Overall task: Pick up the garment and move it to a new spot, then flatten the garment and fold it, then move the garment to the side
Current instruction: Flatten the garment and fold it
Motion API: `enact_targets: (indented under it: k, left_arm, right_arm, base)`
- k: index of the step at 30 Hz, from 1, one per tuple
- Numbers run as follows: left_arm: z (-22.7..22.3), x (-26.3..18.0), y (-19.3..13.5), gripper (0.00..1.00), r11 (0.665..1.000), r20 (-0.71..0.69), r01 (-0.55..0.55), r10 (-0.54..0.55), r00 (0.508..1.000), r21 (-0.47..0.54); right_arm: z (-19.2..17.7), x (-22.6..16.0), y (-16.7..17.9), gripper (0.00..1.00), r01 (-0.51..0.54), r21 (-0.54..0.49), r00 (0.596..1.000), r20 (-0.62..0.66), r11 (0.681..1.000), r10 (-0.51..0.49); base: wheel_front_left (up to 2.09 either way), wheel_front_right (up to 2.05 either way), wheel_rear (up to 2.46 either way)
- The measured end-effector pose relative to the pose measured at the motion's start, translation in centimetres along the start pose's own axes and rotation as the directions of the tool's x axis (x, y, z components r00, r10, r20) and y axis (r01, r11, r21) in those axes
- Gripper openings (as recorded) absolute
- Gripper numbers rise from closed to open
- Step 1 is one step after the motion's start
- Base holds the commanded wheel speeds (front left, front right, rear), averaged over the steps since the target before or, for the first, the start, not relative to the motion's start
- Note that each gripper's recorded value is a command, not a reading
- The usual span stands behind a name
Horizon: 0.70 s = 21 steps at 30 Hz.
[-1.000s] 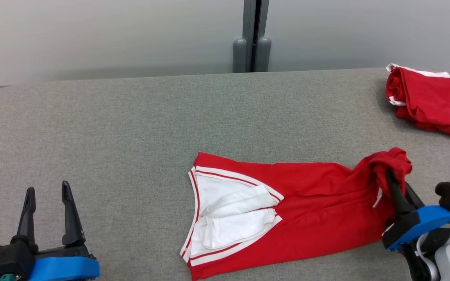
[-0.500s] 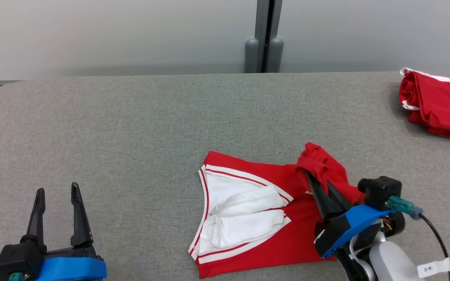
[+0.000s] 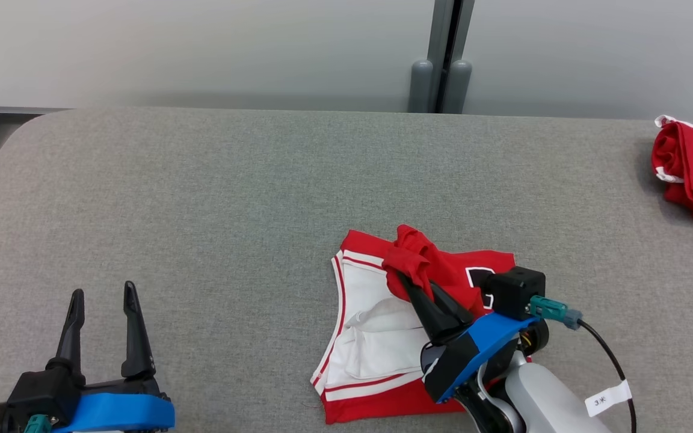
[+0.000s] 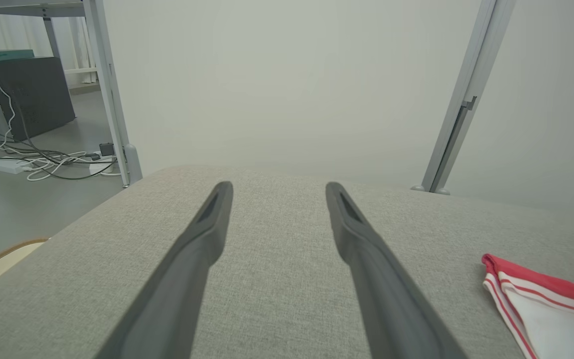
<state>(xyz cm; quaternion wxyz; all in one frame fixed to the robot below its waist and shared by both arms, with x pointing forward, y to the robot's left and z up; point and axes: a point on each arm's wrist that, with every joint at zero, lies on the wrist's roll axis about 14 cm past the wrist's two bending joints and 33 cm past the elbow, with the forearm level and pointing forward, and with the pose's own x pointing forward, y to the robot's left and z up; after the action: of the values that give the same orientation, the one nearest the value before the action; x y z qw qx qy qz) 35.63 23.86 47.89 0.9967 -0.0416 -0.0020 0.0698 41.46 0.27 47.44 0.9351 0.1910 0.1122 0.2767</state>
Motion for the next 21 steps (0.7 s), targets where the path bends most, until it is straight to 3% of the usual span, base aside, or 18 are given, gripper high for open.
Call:
enact_targets:
  k: [10, 11, 12, 21]
  left_arm:
    - [-0.4, -0.3, 0.4, 1.00, 1.000, -0.015, -0.014, 0.014, 1.000, -0.006]
    - [-0.5, -0.3, 0.3, 1.00, 1.000, -0.017, -0.012, 0.012, 1.000, -0.007]
    - [-0.6, -0.3, 0.2, 1.00, 1.000, -0.019, -0.011, 0.010, 1.000, -0.007]
    - [-0.7, 0.1, -0.8, 1.00, 1.000, -0.022, 0.019, -0.019, 1.000, -0.015]
  right_arm:
    - [-1.4, 1.9, 2.2, 0.00, -0.078, 0.044, 0.996, -0.031, 0.996, 0.079]
    - [-1.8, 1.9, 2.3, 0.53, -0.080, 0.045, 0.996, -0.042, 0.996, 0.082]
    - [-2.1, 2.0, 2.3, 1.00, -0.082, 0.045, 0.995, -0.055, 0.996, 0.084]
    - [-1.6, 1.5, 0.8, 1.00, -0.038, 0.005, 0.999, -0.018, 0.999, 0.038]
  base:
    - [0.00, 0.00, 0.00]
    - [0.00, 0.00, 0.00]
    - [0.00, 0.00, 0.00]
    - [0.00, 0.00, 0.00]
